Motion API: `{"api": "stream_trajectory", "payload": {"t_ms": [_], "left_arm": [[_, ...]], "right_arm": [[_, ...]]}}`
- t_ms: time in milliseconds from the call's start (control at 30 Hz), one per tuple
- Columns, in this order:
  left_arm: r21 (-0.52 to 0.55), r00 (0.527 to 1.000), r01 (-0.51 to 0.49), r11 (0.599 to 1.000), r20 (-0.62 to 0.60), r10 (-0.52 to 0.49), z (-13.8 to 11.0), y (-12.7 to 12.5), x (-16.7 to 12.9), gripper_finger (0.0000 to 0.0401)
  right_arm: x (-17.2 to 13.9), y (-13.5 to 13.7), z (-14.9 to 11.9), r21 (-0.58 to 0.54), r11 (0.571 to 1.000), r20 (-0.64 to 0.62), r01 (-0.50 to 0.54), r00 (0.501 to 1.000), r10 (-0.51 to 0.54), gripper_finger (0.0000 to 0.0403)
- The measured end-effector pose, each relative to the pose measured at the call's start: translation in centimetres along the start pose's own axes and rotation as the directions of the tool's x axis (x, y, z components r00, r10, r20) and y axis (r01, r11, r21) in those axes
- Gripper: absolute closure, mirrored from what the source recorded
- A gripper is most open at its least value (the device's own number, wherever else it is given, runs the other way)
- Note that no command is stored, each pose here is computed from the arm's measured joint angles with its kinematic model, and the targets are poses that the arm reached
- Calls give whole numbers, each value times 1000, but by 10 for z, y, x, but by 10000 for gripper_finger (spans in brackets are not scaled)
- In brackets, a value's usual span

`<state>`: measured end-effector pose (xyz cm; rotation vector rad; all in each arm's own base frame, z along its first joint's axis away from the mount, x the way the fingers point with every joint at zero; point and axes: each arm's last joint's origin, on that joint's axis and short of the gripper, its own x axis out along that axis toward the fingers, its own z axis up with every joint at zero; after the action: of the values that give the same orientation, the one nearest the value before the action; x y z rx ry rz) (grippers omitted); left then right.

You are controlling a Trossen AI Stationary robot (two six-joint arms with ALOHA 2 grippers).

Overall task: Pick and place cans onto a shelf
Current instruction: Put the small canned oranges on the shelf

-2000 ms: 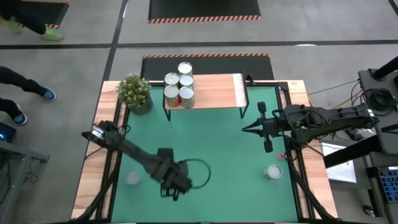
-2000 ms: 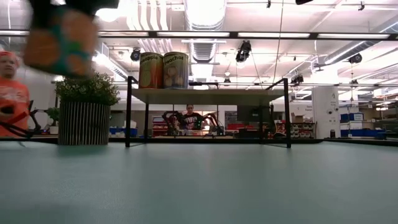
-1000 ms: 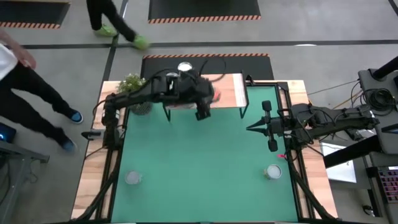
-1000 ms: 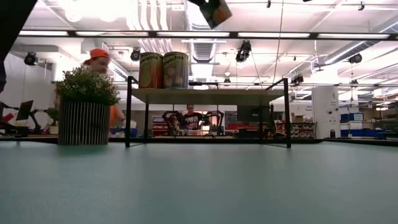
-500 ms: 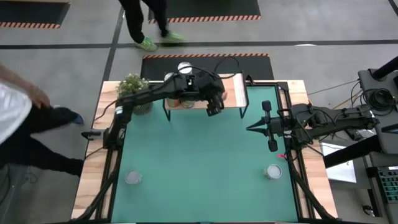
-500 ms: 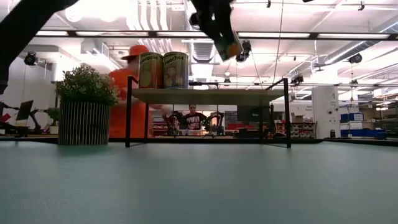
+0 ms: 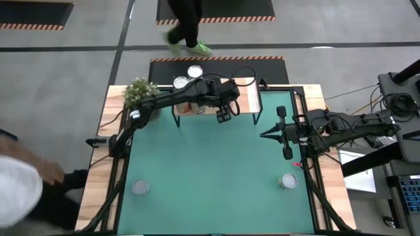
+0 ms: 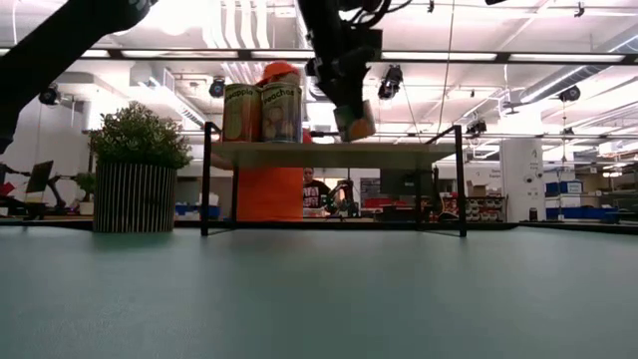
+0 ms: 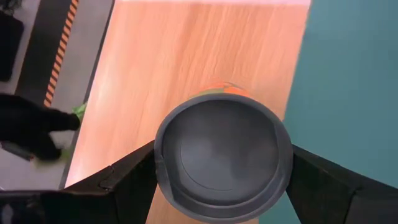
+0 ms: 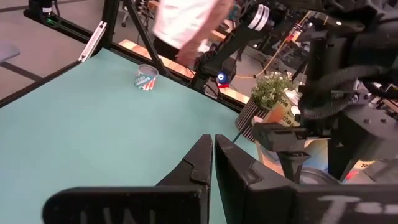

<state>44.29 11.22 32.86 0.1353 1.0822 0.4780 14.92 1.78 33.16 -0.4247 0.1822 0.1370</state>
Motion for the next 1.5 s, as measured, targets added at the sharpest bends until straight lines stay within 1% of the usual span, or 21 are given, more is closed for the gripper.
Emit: {"api": "stream_trajectory", "payload": {"t_ms": [333, 667, 1033, 1333, 1400, 1500], "left_arm": [[-7, 1000, -4, 1000, -14, 4, -1, 4, 3, 116], [0, 1000, -5, 1000, -14, 5, -1, 5, 3, 87], [23, 1000, -6, 1000, -9, 7, -1, 6, 2, 86], [41, 1000, -1, 999, -1, 1, -2, 4, -11, 85], [52, 1000, 6, 999, 14, -7, -2, -1, -19, 85], [96, 998, 22, 995, 55, -27, 0, -16, -35, 85]], "right_arm": [[0, 0, 0, 0, 1000, -1, 0, 1000, 0, 394], [0, 0, 0, 0, 1000, -3, -1, 1000, 1, 394], [0, 0, -1, 0, 1000, -6, -2, 1000, 2, 394], [0, 0, -1, 0, 1000, -8, -2, 1000, 2, 394], [0, 0, -1, 0, 1000, -9, -3, 1000, 3, 394], [0, 0, -1, 5, 1000, -9, -3, 1000, 3, 394]]}}
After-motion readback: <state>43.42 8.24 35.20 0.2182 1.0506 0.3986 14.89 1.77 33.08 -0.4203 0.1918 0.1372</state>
